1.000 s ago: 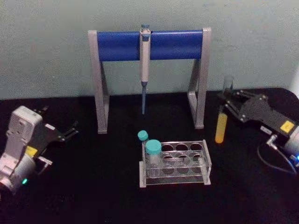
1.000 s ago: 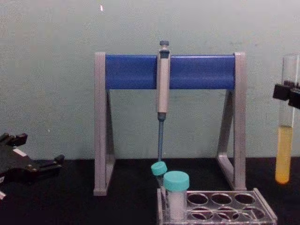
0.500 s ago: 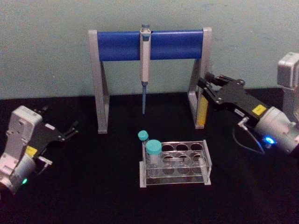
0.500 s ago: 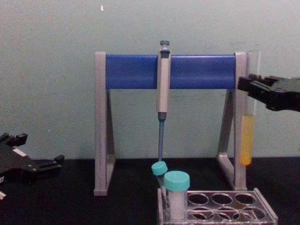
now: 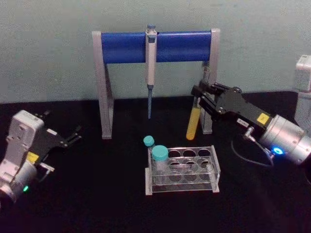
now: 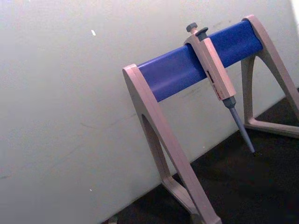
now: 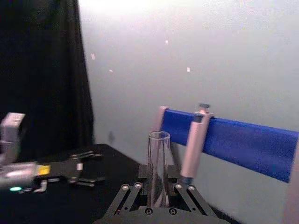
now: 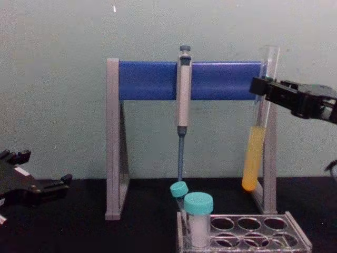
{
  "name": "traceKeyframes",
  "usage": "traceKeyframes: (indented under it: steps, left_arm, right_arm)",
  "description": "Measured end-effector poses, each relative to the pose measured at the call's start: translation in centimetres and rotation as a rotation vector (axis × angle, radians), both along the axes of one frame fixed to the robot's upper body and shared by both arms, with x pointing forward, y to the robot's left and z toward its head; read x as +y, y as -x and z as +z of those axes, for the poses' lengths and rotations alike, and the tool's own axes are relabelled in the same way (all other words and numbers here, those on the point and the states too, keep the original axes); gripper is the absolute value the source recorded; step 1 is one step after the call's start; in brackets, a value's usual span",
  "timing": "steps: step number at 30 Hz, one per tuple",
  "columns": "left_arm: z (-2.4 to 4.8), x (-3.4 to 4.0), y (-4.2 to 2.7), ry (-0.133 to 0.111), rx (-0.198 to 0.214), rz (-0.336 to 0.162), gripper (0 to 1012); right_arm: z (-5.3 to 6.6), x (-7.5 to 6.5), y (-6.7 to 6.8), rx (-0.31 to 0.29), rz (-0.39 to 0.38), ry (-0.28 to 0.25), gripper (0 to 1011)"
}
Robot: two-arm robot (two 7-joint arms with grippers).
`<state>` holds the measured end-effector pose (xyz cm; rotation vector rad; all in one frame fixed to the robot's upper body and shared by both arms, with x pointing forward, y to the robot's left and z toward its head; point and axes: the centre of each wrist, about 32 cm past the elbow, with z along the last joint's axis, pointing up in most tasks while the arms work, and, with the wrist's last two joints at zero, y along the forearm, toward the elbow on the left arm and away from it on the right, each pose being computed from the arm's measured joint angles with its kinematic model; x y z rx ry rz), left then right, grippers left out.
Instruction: Pick up the test tube from the test tube rack, shake it, then place it back into the test tube rack.
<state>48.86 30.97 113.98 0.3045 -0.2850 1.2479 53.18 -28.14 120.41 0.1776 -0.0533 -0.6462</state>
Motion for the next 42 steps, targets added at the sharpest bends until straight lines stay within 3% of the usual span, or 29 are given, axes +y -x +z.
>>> traceKeyframes:
  steps: [11, 42]
  left_arm:
    - [0.0, 0.0, 0.0, 0.0, 0.0, 0.0, 1001]
    - [0.0, 0.0, 0.0, 0.0, 0.0, 0.0, 1001]
  right_arm:
    - [-0.5, -1.2, 0.9, 0.015, 0.057, 0.021, 235]
    - [-3.3, 0.4, -0.5, 0.018, 0.001, 0.076, 235]
